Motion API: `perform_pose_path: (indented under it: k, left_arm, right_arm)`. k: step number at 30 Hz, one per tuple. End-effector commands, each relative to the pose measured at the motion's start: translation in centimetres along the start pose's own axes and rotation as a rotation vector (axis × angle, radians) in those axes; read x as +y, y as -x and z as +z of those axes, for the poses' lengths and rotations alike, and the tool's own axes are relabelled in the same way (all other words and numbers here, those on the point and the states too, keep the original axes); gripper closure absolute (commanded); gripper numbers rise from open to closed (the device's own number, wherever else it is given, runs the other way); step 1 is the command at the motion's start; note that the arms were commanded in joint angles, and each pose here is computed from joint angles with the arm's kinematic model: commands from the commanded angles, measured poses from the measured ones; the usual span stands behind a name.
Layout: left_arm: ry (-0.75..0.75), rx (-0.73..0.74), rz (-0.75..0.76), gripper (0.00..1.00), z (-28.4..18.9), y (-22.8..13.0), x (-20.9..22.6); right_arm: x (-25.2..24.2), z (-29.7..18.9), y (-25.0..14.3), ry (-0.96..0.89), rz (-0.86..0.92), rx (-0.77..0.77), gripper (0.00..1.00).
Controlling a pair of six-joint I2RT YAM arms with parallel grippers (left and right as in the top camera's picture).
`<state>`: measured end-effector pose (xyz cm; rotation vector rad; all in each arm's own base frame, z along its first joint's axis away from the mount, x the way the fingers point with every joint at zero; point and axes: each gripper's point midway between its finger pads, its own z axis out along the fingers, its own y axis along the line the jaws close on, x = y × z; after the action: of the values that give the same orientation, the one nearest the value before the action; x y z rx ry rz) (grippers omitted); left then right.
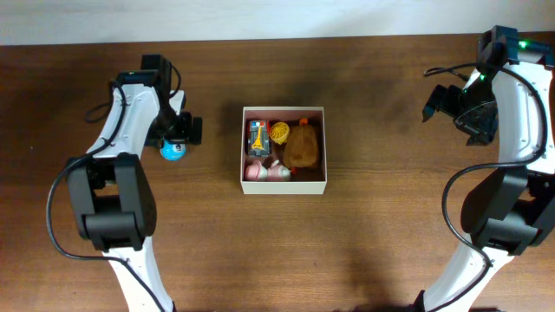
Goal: Pack container
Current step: 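Lower the left gripper and grasp the blue ball toy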
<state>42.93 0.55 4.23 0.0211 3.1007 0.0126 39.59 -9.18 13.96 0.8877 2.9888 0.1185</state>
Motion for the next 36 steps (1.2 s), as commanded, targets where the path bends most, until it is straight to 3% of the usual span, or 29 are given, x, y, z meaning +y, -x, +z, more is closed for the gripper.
perform_pose_path:
  k: [1,34,36]
  left_arm:
    - [-0.021,0.029,0.020,0.00,0.8,-0.4,-0.3]
    - [0.015,0.066,-0.040,0.11,1.4,-1.1,0.3]
    - [0.015,0.059,-0.040,0.16,1.4,-0.9,0.3]
  right_arm:
    - [-0.2,-0.6,0.0,-0.004,0.014,-0.017,0.01]
    - [-0.2,-0.6,0.0,-0.004,0.014,-0.017,0.01]
    - [-0.2,-0.6,0.0,-0.004,0.014,-0.017,0.01]
